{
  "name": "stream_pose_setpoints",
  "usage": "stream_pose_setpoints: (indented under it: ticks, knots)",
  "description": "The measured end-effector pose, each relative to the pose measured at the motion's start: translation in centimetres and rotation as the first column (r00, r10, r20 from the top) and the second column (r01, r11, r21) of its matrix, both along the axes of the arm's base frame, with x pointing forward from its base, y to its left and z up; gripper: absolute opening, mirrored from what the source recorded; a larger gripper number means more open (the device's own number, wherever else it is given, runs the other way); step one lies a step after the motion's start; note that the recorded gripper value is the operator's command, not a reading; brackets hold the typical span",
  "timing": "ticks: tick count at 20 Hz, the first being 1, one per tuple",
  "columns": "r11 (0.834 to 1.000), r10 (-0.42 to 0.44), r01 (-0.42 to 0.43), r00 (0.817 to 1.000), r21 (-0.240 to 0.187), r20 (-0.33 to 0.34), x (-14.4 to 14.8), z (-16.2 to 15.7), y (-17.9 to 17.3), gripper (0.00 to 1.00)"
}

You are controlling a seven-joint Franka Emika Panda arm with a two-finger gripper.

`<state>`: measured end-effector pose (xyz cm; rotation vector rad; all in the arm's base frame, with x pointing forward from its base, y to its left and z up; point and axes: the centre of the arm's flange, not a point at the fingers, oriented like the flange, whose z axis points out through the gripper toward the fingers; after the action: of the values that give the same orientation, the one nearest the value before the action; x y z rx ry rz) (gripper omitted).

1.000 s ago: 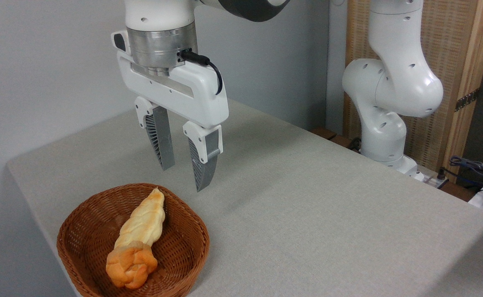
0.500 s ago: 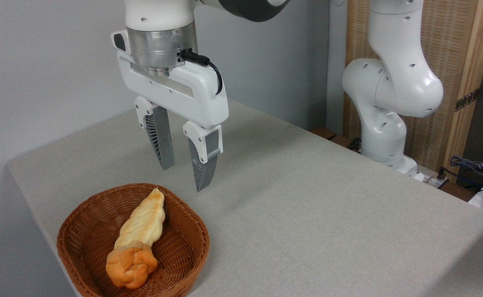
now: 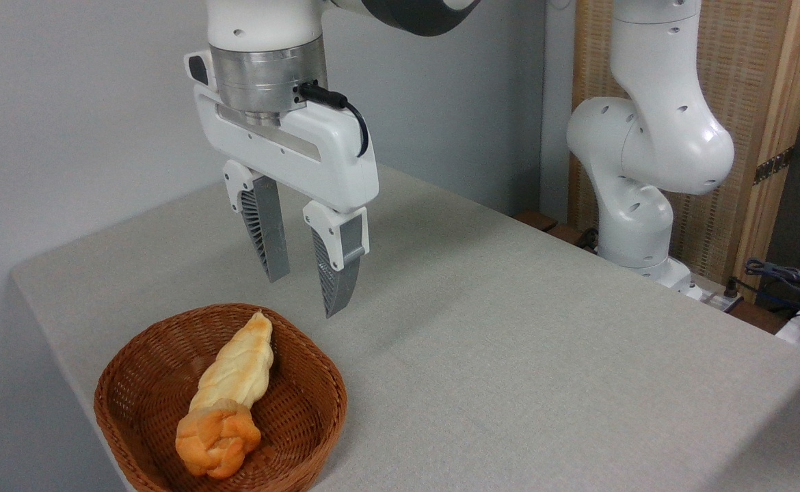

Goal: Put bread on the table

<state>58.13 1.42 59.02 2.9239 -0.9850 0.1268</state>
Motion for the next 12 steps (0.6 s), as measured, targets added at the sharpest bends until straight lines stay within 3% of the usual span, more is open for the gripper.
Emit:
stream_pose_setpoints:
  ticks: [7, 12]
  knots:
    - [1.0, -0.005, 0.005, 1.0, 0.0, 0.001, 0.1, -0.1, -0.1, 1.0]
    - [1.0, -0.015, 0.014, 0.995, 0.006, 0.096, 2.0, -0.5, -1.1, 1.0]
